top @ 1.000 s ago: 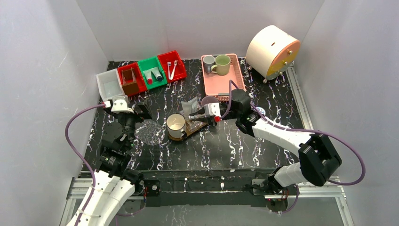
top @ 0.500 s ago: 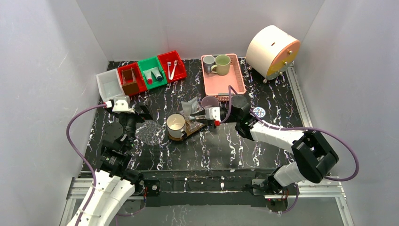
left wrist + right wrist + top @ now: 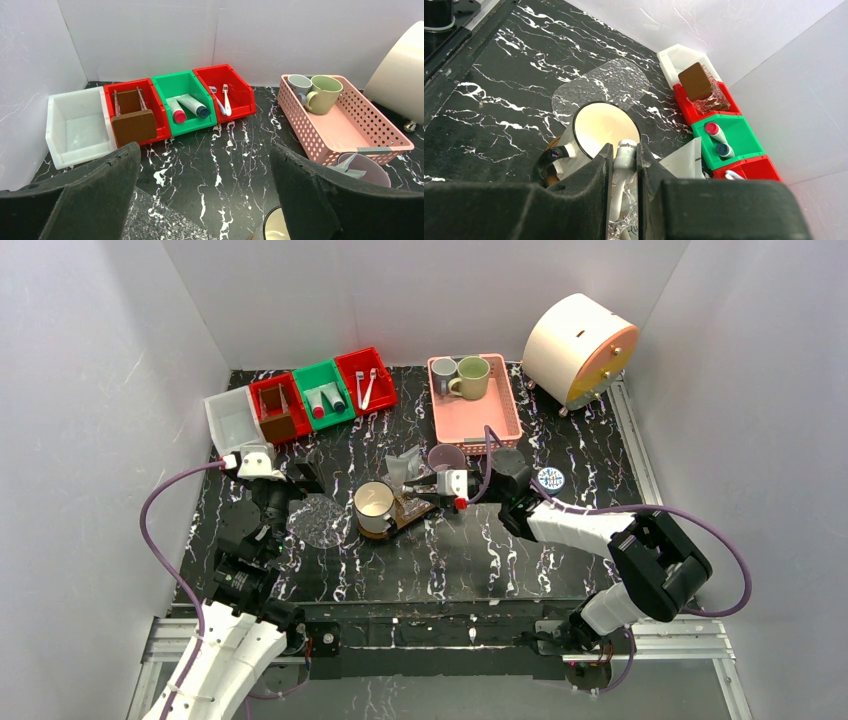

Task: Prepare toiletry sets of a toothbrush and toothpaste on the tray
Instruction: Place the toothbrush in the toothpaste holder, then pick up the cup from the storage box.

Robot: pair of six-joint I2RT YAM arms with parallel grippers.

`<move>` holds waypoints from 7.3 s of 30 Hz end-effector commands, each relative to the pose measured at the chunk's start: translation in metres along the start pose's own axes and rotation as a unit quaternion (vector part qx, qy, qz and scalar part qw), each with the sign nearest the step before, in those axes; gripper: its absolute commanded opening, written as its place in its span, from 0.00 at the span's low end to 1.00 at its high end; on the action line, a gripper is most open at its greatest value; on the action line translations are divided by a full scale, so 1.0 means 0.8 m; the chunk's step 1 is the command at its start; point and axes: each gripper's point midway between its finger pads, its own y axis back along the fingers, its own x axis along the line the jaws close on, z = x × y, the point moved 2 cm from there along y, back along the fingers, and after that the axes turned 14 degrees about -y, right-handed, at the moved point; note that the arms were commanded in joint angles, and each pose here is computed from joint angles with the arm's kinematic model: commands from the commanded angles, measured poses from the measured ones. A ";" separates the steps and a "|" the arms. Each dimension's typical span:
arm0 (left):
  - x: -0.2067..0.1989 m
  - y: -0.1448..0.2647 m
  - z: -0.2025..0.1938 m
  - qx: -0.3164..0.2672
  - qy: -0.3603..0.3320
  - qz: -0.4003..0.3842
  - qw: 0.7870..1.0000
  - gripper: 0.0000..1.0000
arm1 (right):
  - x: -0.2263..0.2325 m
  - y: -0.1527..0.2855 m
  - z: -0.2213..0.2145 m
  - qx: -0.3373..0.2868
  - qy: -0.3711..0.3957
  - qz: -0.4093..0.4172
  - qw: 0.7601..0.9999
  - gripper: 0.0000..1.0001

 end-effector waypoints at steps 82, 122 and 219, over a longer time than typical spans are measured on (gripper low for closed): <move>0.013 0.005 0.005 -0.002 0.016 0.023 1.000 0.98 | -0.160 0.121 0.108 0.030 -0.163 -0.435 0.885 0.99; -0.010 -0.006 -0.016 0.022 0.023 -0.014 0.999 0.98 | -0.447 0.230 -0.204 -0.046 -0.478 -0.663 0.575 0.61; -0.070 -0.072 0.054 0.105 0.141 -0.110 0.978 0.96 | -0.372 0.207 -0.007 0.095 -0.298 -0.674 0.669 0.01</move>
